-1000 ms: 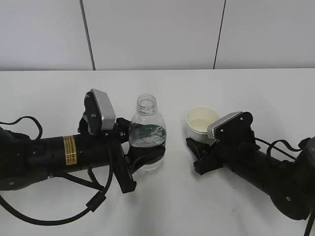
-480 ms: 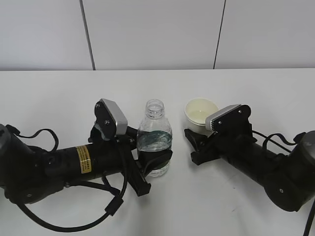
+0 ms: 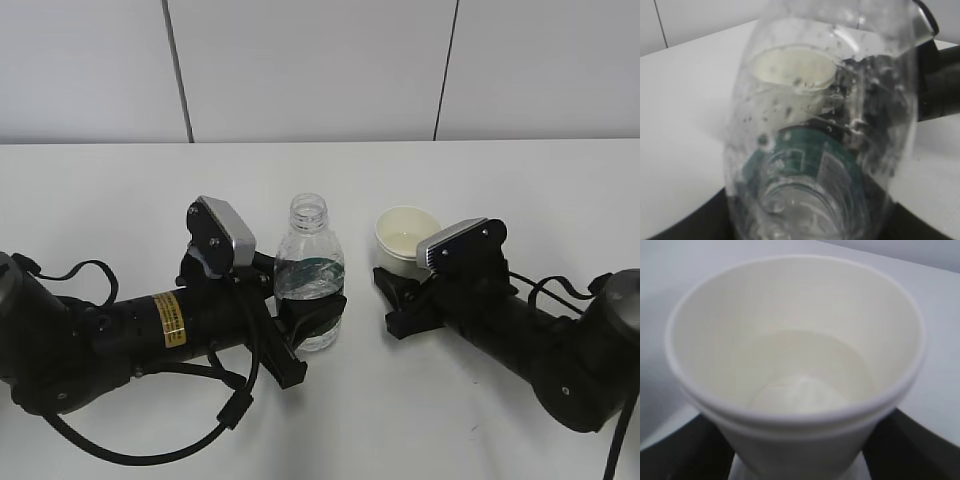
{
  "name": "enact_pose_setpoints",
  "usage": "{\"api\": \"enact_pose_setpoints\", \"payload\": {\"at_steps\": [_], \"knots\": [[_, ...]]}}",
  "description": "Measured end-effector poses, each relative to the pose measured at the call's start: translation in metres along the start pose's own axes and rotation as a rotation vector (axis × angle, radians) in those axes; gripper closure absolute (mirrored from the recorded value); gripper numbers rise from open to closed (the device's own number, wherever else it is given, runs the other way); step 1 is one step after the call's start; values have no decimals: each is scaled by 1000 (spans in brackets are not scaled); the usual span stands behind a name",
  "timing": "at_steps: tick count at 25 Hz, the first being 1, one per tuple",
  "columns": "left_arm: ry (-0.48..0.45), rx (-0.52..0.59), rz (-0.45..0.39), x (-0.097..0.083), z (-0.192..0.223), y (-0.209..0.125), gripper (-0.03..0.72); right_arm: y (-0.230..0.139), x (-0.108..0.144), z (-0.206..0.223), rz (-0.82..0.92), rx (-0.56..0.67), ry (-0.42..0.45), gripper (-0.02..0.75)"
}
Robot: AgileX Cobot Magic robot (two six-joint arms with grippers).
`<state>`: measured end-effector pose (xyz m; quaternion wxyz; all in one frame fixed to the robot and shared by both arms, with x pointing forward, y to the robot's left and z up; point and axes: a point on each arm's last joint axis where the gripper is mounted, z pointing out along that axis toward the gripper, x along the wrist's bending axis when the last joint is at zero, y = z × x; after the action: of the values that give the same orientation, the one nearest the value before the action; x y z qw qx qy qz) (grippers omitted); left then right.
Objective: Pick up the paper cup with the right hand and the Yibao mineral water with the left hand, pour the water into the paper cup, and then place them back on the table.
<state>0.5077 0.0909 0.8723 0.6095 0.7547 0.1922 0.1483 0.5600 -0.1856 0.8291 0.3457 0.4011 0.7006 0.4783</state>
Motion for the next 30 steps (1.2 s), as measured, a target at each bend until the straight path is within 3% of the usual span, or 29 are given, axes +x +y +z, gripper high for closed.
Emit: {"api": "enact_pose_setpoints", "payload": {"at_steps": [9, 13, 19, 30], "knots": [[33, -5, -17, 3, 0, 0, 342, 0, 4, 2, -17, -6, 40, 194], [161, -24, -39, 15, -1, 1, 342, 0, 12, 1, -61, -14, 132, 194], [337, -39, -56, 32, -7, 2, 343, 0, 17, 0, -88, -19, 192, 194], [376, -5, -88, 36, -6, -13, 343, 0, 20, -1, -102, -22, 222, 195]]}}
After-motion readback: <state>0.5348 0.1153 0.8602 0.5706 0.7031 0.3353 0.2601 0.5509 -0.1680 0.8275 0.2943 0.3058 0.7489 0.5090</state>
